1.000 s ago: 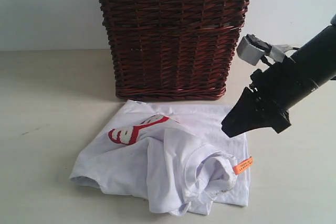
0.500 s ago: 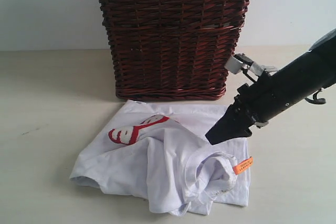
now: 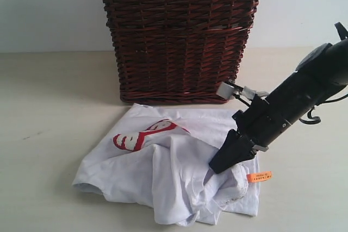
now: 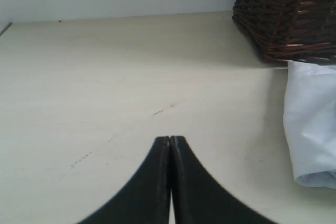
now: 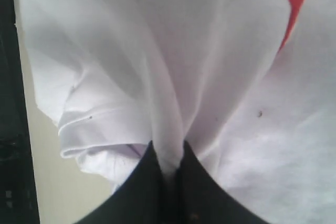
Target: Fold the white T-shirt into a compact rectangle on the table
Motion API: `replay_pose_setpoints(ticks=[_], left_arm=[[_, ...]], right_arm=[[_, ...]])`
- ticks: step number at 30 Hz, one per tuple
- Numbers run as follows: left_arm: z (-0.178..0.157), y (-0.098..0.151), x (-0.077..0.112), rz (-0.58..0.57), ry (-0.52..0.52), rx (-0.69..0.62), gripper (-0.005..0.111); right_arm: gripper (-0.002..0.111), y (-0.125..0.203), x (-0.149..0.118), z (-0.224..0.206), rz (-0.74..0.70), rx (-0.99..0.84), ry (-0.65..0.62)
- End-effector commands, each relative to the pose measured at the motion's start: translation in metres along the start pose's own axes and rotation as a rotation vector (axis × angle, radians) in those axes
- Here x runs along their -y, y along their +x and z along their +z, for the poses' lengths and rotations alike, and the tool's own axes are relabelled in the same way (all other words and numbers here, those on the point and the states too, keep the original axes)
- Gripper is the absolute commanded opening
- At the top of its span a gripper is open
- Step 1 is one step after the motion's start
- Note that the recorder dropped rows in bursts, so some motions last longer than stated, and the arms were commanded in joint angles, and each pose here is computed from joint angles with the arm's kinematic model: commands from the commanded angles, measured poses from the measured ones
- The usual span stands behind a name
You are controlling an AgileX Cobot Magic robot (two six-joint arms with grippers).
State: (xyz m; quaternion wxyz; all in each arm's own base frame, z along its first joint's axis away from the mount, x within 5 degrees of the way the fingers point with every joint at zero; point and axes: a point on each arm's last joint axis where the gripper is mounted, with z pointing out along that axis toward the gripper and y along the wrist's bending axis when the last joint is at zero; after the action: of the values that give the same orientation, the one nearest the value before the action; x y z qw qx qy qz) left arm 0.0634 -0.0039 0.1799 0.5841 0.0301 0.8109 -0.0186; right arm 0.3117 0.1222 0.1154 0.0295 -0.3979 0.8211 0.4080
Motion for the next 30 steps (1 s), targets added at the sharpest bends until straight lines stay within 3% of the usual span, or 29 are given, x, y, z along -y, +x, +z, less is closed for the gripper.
replay_pose_setpoints(ticks=[1,7,13,19,22,28,30], left_arm=[[-0.001,-0.001,0.000,0.002,-0.003,0.010,0.000],[-0.001,-0.001,0.000,0.002,-0.003,0.010,0.000],[-0.001,-0.001,0.000,0.002,-0.003,0.010,0.000],[-0.001,-0.001,0.000,0.002,-0.003,0.010,0.000],[-0.001,-0.001,0.000,0.002,-0.003,0.010,0.000],[-0.001,-0.001,0.000,0.002,-0.003,0.010,0.000],[-0.001,-0.001,0.000,0.002,-0.003,0.010,0.000]], right_arm=[[0.000,-0.013,-0.011,-0.019,-0.055,-0.010,0.055],[0.000,-0.034,-0.017,-0.044,-0.089,0.027,0.191],[0.000,-0.031,0.008,-0.054,-0.048,-0.044,0.468],[0.000,-0.026,0.025,-0.055,-0.113,-0.115,0.597],[0.011,-0.024,0.029,-0.051,-0.108,-0.122,0.592],[0.050,-0.032,0.027,-0.059,-0.122,-0.050,0.659],[0.054,-0.037,0.019,-0.069,-0.144,-0.017,0.692]])
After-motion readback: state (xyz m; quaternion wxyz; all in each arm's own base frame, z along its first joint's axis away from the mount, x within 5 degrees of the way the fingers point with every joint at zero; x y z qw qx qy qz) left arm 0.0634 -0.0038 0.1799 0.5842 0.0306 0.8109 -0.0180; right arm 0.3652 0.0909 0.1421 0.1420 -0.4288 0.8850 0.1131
